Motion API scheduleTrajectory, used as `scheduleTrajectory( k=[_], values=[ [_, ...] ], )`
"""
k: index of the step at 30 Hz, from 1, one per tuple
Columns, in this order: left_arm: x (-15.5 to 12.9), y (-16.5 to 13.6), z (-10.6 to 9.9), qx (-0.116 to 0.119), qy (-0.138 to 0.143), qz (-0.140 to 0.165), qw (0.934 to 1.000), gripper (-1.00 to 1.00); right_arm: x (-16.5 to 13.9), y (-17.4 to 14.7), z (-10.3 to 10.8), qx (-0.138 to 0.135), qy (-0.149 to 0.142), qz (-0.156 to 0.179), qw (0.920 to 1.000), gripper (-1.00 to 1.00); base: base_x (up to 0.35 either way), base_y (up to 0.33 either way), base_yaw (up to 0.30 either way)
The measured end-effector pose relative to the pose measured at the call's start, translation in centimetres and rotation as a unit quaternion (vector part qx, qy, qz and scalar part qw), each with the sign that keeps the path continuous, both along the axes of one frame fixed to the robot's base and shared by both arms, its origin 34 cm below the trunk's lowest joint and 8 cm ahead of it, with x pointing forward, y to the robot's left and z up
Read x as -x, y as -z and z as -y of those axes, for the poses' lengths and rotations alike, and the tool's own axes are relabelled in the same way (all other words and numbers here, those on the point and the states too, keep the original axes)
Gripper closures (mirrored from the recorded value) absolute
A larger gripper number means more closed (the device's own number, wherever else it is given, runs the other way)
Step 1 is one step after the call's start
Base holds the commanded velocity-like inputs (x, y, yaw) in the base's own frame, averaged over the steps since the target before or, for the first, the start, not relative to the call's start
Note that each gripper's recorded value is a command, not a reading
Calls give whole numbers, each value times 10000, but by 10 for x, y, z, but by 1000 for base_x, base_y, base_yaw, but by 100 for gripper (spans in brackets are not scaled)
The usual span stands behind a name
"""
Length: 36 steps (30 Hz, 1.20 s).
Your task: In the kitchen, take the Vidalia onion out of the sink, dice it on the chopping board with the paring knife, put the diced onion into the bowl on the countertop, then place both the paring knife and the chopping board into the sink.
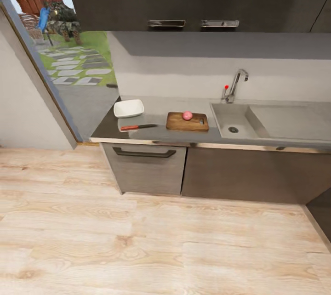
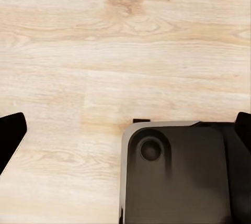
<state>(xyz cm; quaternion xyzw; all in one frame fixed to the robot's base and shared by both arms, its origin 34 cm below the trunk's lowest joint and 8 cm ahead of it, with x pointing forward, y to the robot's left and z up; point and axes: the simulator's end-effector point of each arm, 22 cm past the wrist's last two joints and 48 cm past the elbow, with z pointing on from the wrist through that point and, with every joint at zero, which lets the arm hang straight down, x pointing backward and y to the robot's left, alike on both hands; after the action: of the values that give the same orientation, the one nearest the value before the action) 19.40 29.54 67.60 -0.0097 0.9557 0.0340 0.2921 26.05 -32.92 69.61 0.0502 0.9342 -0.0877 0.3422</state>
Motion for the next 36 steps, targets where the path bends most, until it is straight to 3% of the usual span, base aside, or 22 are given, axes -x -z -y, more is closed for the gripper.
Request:
scheduleTrajectory(
  k=[21, 36],
  values=[
    [-10, -3, 0, 2, 3, 158, 9999, -100, -10, -5, 1, 5, -1, 167, 9999, -100, 68, 299, -3],
    [-18, -5, 1, 9, 2, 269, 9996, -100, -17, -9, 0, 3, -4, 275, 9996, -100, 34, 299, -136]
  ],
)
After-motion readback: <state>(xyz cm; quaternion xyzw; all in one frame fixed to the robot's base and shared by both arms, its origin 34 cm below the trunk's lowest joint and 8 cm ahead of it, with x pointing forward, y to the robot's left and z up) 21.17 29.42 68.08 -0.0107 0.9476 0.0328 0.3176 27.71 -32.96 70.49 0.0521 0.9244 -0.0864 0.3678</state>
